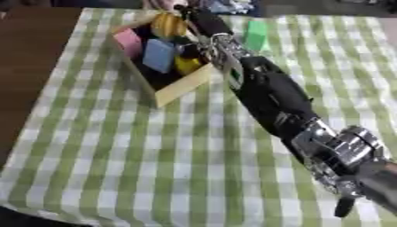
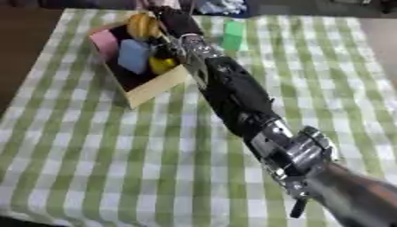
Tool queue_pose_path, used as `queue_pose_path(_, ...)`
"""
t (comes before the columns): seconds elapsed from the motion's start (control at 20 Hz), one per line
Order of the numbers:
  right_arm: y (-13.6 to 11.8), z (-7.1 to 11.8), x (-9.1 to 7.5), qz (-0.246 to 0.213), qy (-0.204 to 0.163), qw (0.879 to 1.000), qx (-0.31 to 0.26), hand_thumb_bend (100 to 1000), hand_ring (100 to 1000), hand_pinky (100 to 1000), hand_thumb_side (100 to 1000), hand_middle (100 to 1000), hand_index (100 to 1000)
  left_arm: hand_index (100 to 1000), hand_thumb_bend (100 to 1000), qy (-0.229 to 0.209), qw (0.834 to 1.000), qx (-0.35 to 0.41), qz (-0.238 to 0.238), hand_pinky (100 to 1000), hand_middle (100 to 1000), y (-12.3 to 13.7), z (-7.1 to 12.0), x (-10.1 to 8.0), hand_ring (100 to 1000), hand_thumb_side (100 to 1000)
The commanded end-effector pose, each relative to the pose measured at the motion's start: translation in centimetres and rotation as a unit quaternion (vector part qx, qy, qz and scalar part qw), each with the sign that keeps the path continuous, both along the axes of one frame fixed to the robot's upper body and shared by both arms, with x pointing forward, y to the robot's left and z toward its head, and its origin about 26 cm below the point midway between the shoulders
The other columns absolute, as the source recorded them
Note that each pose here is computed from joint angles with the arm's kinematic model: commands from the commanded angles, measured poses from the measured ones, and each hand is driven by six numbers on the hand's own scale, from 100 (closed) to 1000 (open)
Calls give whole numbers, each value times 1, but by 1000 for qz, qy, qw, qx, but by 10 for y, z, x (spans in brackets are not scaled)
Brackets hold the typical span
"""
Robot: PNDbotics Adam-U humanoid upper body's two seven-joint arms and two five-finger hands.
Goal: Pick up objects on the table and place them in the box.
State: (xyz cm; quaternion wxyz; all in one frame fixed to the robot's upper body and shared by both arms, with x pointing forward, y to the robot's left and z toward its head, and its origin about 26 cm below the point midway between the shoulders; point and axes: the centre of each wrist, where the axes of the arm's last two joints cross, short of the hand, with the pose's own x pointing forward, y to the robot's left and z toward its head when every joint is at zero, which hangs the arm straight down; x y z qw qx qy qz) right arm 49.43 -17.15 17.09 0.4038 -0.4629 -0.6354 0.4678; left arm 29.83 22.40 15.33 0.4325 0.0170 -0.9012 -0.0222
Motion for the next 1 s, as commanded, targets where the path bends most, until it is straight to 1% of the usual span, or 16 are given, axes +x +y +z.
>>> queue_pose_path(0.05,1,23,0,4,-40,999,-14,100,828,868,201,811,1000,778,129,-9,1000,6,3,673,721,2,6,0,566,775)
queue_pose_path(0.2,4,29,-2,21,-28,999,-26,100,860,886,204,845,1000,778,130,-9,1000,6,4,673,721,2,6,0,565,773)
queue_pose_path(0.4,6,35,-4,50,4,998,-41,100,898,905,207,896,1000,778,132,-9,1000,6,5,672,720,3,6,0,564,772)
queue_pose_path(0.55,7,44,-5,78,26,996,-39,100,906,907,205,909,1000,778,134,-9,1000,7,6,672,719,3,5,-1,564,772)
queue_pose_path(0.75,7,65,-11,118,28,992,-22,100,894,897,199,890,1000,777,135,-7,1000,7,8,671,719,4,5,-1,563,772)
queue_pose_path(0.9,6,86,-18,151,20,988,-12,100,888,896,198,876,1000,777,137,-6,1000,8,13,670,718,6,4,-1,563,772)
queue_pose_path(1.0,3,99,-24,168,18,985,-17,100,894,901,199,883,1000,777,137,-5,1000,8,17,670,718,7,3,-1,562,772)
